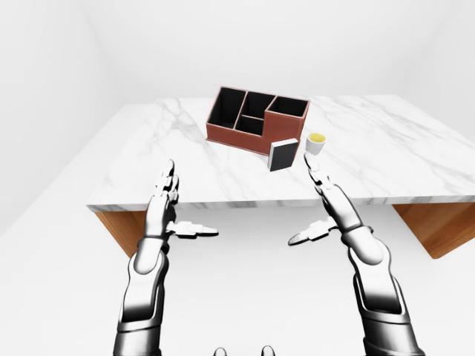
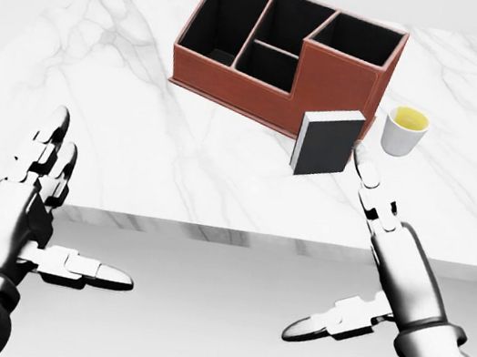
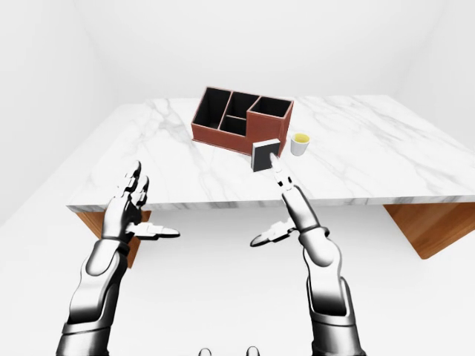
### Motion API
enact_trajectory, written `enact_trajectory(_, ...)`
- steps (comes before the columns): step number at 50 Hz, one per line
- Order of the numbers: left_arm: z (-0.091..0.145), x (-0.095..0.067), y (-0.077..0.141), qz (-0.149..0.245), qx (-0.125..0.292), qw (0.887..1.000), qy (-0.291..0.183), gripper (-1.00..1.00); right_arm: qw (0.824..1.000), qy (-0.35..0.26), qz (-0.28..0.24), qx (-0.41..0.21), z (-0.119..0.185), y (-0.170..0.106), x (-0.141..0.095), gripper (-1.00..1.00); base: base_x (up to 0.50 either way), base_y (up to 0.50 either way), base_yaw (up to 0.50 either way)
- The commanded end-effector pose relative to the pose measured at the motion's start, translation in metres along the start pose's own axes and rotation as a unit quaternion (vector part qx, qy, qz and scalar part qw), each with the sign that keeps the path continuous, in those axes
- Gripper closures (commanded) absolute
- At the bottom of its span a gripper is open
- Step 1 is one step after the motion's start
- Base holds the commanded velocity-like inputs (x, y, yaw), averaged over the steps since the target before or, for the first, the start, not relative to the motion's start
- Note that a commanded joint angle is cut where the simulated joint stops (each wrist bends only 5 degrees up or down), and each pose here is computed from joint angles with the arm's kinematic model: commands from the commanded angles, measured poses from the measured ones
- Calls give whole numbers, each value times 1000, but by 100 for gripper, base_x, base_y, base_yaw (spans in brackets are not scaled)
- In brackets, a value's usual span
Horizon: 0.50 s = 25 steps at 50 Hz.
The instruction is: Pick up the book and place it in the right compartment of the caddy.
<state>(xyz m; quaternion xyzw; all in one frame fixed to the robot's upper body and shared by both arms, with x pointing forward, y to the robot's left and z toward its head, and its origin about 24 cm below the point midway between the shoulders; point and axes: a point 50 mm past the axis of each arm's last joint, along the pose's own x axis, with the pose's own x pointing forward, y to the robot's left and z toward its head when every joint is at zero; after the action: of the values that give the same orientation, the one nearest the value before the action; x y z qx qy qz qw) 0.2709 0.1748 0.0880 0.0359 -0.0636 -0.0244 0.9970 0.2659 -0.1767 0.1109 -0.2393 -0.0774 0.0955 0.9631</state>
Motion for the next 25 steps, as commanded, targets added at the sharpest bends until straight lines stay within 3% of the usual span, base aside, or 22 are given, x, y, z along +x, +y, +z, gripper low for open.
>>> enact_trajectory(1, 25, 11, 5, -9, 11, 999, -51, -100, 990, -65, 42, -122, 45, -25, 8, -100, 0, 0, 0)
enact_trajectory(9, 22, 15, 2, -15, 10, 999, -42, -100, 968, -66, 85, -225, 67, -37, 13, -100, 0, 0, 0)
enact_trajectory(25, 38, 15, 3, -17, 14, 997, -75, -100, 941, -47, 11, -334, 93, -76, 29, -100, 0, 0, 0)
